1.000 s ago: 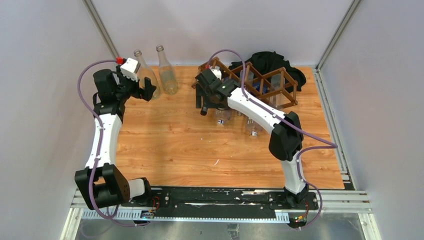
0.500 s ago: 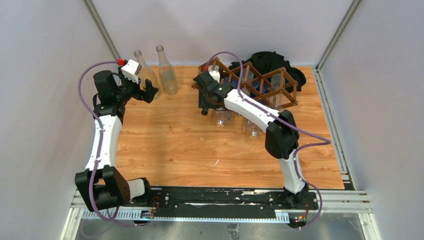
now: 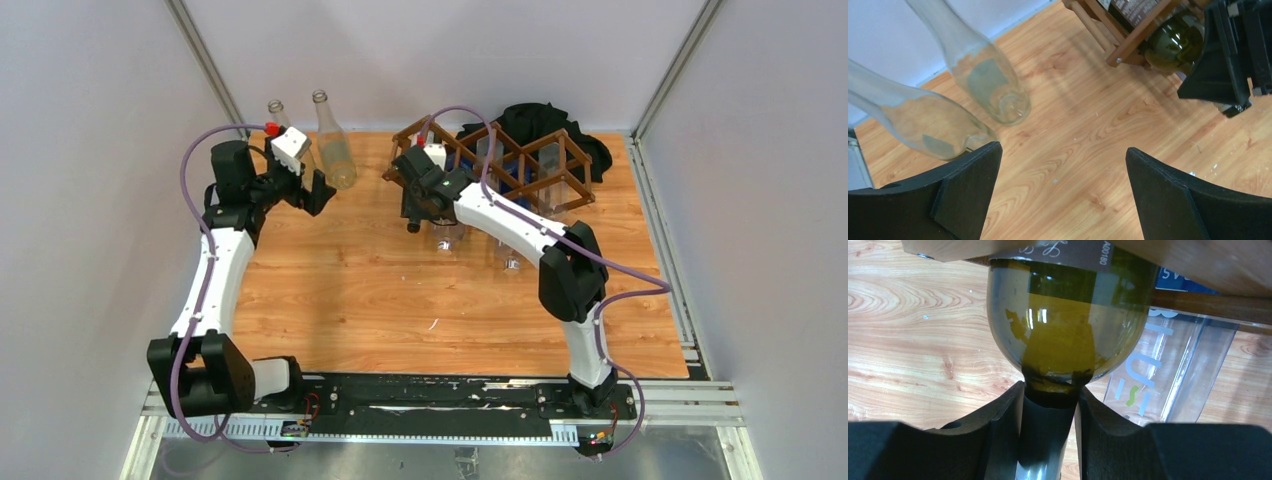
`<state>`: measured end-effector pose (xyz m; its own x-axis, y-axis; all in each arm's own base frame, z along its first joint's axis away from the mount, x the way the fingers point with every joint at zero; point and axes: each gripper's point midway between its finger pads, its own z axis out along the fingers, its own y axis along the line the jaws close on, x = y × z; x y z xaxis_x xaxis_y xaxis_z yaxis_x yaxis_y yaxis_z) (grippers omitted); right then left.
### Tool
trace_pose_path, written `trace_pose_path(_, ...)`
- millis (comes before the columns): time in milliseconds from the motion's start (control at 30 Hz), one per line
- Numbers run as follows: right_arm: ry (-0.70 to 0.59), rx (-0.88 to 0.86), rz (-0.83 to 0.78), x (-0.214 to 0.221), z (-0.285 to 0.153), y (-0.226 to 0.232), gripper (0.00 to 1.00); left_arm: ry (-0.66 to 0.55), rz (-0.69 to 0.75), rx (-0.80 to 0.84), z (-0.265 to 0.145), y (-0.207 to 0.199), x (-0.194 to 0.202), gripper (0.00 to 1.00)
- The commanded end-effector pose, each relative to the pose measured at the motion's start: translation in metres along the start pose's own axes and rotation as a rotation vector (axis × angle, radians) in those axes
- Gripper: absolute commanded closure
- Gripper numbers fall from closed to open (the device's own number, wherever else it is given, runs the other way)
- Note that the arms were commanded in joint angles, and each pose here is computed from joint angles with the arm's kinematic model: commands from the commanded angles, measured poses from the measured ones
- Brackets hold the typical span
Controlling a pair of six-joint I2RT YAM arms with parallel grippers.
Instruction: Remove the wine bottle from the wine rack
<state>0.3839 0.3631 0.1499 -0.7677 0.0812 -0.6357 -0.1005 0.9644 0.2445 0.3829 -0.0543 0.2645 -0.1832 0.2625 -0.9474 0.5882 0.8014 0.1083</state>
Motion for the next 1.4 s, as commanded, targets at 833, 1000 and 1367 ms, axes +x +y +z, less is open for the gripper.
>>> trace_pose_path(833,-0.037,-0.204,0.015,0.051,-0.106,0.019,1.0,0.21,0.251,0.212,0.021,-0.076,0.047,0.0)
trace_pose_path(1000,-0.043,-0.236,0.022,0.057,-0.125,0.02,1.0,0.223,0.261,0.214,0.022,-0.078,0.054,0.0)
trace_pose_path(1367,-0.098,-0.292,0.07,0.053,-0.176,0.005,1.0,0.221,0.273,0.216,0.025,-0.082,0.056,0.0)
